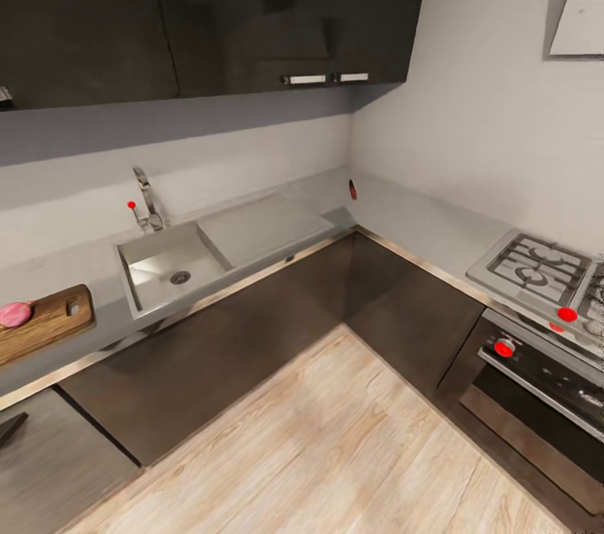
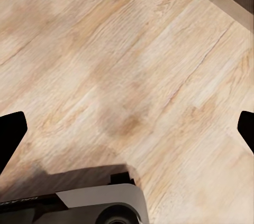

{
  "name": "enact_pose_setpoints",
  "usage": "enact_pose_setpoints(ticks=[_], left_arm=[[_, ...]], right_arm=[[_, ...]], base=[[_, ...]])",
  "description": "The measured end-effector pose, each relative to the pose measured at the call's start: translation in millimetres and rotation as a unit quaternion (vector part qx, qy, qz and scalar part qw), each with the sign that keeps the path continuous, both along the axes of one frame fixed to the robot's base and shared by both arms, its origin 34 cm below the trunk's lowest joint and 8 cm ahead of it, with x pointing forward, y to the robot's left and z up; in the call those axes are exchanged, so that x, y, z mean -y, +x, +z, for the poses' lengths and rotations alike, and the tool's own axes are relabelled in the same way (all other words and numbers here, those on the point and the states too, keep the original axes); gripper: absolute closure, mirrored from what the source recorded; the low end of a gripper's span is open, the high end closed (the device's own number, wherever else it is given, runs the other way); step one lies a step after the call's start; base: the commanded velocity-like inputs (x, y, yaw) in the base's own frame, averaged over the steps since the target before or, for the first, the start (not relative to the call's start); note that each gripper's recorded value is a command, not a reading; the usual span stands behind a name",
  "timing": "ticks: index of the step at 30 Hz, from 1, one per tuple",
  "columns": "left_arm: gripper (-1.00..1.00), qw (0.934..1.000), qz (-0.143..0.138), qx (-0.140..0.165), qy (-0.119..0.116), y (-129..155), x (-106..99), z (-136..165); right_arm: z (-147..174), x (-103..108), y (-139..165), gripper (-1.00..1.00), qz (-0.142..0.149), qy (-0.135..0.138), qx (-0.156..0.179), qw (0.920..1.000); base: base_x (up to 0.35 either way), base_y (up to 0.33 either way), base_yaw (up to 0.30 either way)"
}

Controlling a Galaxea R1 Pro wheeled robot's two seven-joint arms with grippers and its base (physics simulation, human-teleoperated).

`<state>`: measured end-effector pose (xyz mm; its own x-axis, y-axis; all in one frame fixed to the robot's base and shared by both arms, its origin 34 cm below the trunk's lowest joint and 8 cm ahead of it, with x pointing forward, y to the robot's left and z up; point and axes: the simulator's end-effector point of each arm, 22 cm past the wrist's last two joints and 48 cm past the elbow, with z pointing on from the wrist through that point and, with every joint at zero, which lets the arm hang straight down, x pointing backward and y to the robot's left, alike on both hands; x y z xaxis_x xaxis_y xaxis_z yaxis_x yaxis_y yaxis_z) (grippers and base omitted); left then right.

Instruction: In the kitchen, take the Vidalia onion out of the sink, dice it on the chopping board with the paring knife, put the diced onion into the bowl on the countertop, then place both the paring knife and the chopping board into the sink.

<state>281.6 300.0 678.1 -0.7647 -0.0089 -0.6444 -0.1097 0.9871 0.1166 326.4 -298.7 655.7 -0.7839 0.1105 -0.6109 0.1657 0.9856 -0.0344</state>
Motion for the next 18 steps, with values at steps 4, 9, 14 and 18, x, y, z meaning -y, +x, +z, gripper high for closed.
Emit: enact_pose_setpoints(ticks=[4,9,14,18], left_arm=[[-1.00,1.0000,0.000,0.003,0.000,1.7,-0.1,1.0],[-1.00,1.0000,0.000,0.006,0.000,3.7,0.0,2.2],[-1.00,0.9999,0.000,0.010,0.000,6.4,-0.1,3.5],[-1.00,0.9999,0.000,0.013,0.000,8.4,-0.1,4.6]], right_arm=[[1.3,0.0,2.1,-1.00,0.000,0.000,0.003,1.0000],[2.9,0.0,4.6,-1.00,0.000,0.000,0.007,1.0000],[4.4,0.0,6.9,-1.00,0.000,0.000,0.010,0.9999],[5.8,0.7,8.9,-1.00,0.000,0.000,0.013,0.9999]], base=[[0.000,0.000,-0.120],[0.000,0.000,-0.122],[0.000,0.000,-0.135],[0.000,0.000,-0.156]])
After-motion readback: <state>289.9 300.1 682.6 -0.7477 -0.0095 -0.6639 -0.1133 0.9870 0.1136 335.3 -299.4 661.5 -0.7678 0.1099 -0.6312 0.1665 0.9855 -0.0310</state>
